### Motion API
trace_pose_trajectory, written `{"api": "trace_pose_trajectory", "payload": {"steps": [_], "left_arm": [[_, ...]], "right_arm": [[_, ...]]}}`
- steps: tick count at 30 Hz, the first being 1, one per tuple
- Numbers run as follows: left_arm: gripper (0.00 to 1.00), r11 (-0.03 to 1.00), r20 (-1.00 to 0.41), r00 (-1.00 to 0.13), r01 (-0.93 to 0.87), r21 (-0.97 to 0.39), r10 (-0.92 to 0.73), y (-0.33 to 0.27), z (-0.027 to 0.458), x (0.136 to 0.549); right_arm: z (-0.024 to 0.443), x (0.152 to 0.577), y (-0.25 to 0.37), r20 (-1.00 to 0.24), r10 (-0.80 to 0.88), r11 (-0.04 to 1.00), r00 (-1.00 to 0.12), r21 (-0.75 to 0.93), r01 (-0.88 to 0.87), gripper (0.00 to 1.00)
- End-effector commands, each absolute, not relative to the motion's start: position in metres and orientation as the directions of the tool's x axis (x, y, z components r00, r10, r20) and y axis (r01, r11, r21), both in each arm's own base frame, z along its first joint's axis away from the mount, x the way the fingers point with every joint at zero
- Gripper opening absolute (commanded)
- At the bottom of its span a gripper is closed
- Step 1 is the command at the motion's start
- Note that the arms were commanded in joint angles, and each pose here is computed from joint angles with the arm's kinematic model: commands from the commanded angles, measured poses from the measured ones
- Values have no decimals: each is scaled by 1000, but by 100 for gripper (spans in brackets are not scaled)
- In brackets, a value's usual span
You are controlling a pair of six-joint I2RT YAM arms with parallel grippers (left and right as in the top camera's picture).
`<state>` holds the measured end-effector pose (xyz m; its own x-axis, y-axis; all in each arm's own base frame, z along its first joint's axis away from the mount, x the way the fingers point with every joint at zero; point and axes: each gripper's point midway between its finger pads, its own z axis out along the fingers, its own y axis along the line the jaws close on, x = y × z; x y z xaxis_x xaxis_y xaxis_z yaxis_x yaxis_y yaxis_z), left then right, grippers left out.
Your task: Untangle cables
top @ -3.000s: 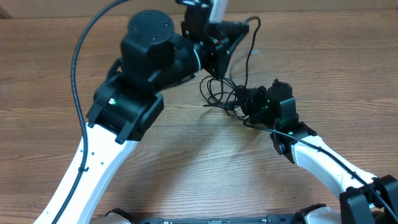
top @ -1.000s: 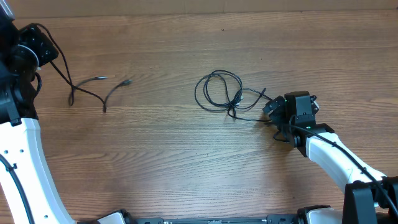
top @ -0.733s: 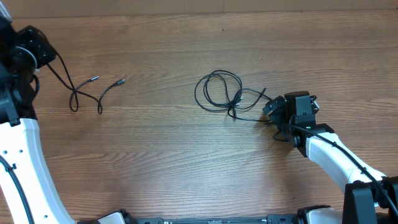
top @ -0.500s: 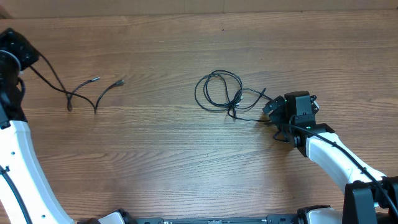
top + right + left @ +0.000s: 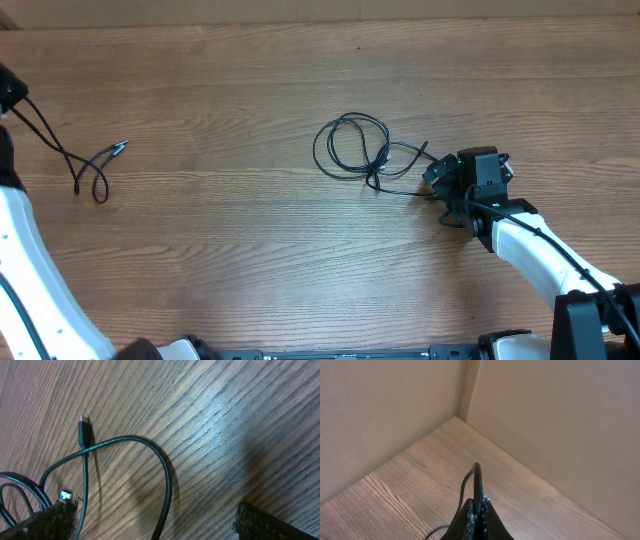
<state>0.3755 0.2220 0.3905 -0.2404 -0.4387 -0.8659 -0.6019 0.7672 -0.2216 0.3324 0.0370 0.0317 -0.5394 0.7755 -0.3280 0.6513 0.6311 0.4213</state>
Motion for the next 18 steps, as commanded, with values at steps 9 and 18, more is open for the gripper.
{"api": "trace_pose_trajectory", "payload": {"steps": [9,18], "left_arm": [[4,802,-940,-42,-535,-264,-337,266,409,453],[10,823,-887,456,-472,-317,-80,298,533,464]], "right_arm": [[33,335,34,-340,776,631,-532,421,652,100],[33,336,34,-340,776,631,-531,421,652,100]]}}
